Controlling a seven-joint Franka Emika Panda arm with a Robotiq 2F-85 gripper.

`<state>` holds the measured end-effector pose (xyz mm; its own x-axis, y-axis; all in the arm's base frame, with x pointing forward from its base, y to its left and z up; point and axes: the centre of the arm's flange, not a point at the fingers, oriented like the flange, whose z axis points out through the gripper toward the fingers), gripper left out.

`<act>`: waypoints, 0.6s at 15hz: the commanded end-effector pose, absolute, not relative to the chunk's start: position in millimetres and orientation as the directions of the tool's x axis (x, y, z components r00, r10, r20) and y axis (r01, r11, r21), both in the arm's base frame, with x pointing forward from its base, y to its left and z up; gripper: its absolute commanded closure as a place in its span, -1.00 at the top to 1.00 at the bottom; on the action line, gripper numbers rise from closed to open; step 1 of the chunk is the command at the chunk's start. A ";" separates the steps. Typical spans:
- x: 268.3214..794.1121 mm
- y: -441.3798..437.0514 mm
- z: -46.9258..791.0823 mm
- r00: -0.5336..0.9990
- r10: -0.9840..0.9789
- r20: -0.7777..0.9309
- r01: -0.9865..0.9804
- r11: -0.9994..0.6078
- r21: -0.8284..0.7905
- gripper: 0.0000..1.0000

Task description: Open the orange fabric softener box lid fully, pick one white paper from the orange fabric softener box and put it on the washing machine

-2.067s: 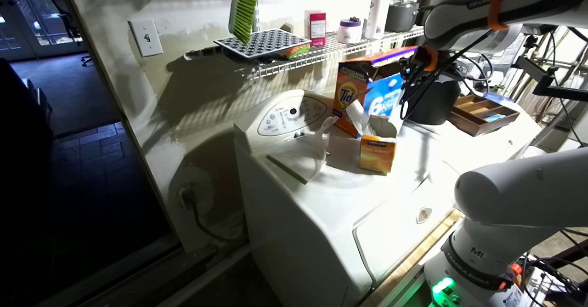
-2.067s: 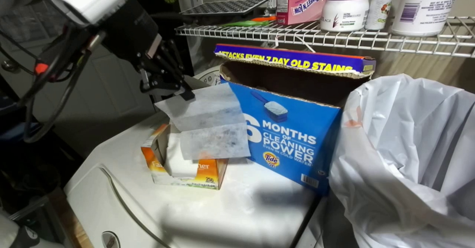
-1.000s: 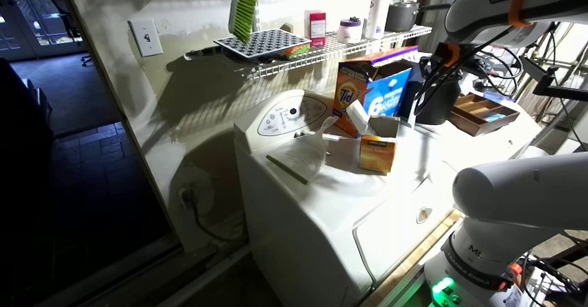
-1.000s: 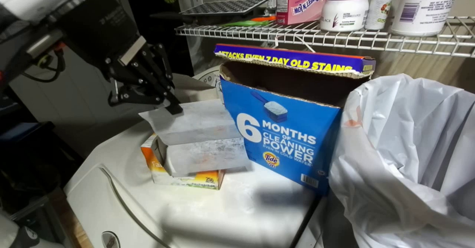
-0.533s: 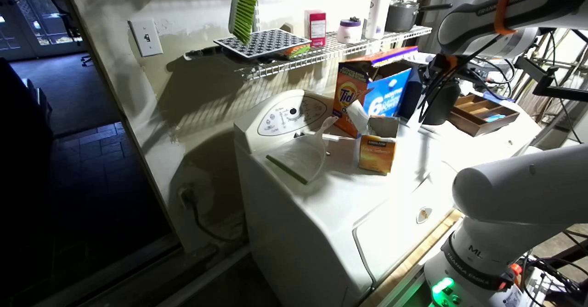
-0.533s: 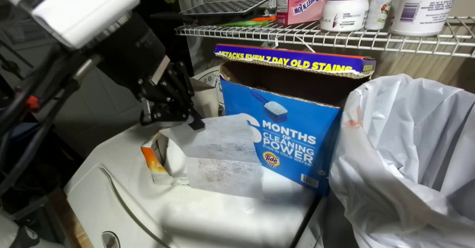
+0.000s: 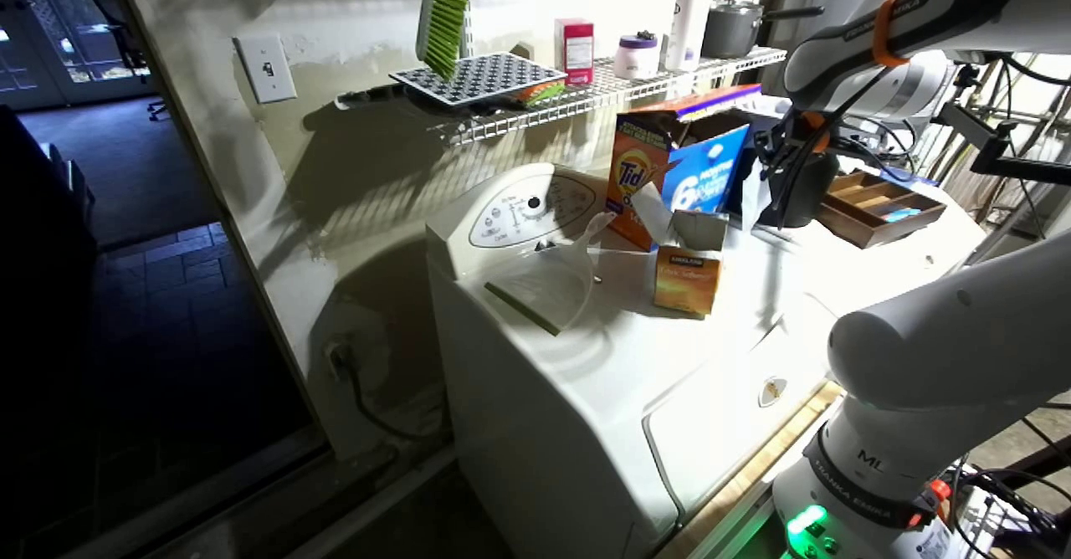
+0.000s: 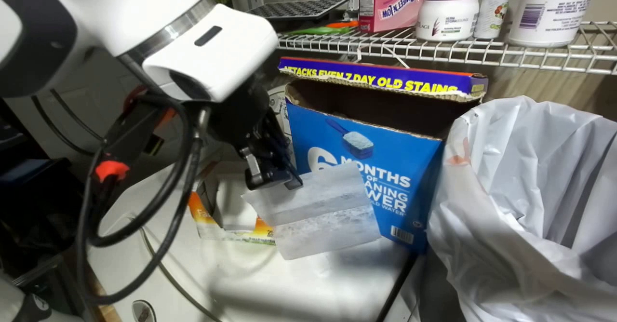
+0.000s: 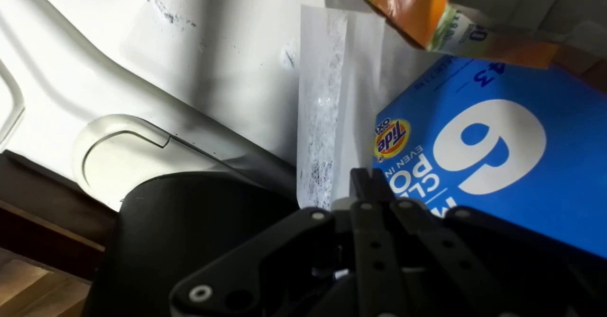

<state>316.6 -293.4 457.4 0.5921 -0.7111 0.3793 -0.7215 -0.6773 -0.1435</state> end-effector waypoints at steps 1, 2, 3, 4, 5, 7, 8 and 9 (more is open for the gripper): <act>342.7 -316.8 445.3 0.639 -0.676 0.367 -0.678 -0.720 -0.146 -1.00; 348.5 -319.1 440.1 0.651 -0.669 0.358 -0.670 -0.729 -0.144 -1.00; 353.1 -320.1 435.1 0.663 -0.663 0.348 -0.660 -0.737 -0.146 -1.00; 356.6 -319.4 431.4 0.673 -0.656 0.341 -0.652 -0.744 -0.146 -1.00; 361.6 -319.3 427.3 0.684 -0.649 0.332 -0.642 -0.752 -0.148 -1.00; 369.2 -318.9 422.8 0.697 -0.640 0.323 -0.630 -0.762 -0.151 -0.48; 372.0 -318.3 422.6 0.702 -0.635 0.323 -0.624 -0.766 -0.152 -0.46; 374.1 -317.0 424.4 0.706 -0.630 0.323 -0.620 -0.770 -0.148 -0.37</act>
<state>358.8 -307.7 423.7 0.6899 -0.6484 0.3220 -0.6423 -0.7534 -0.1408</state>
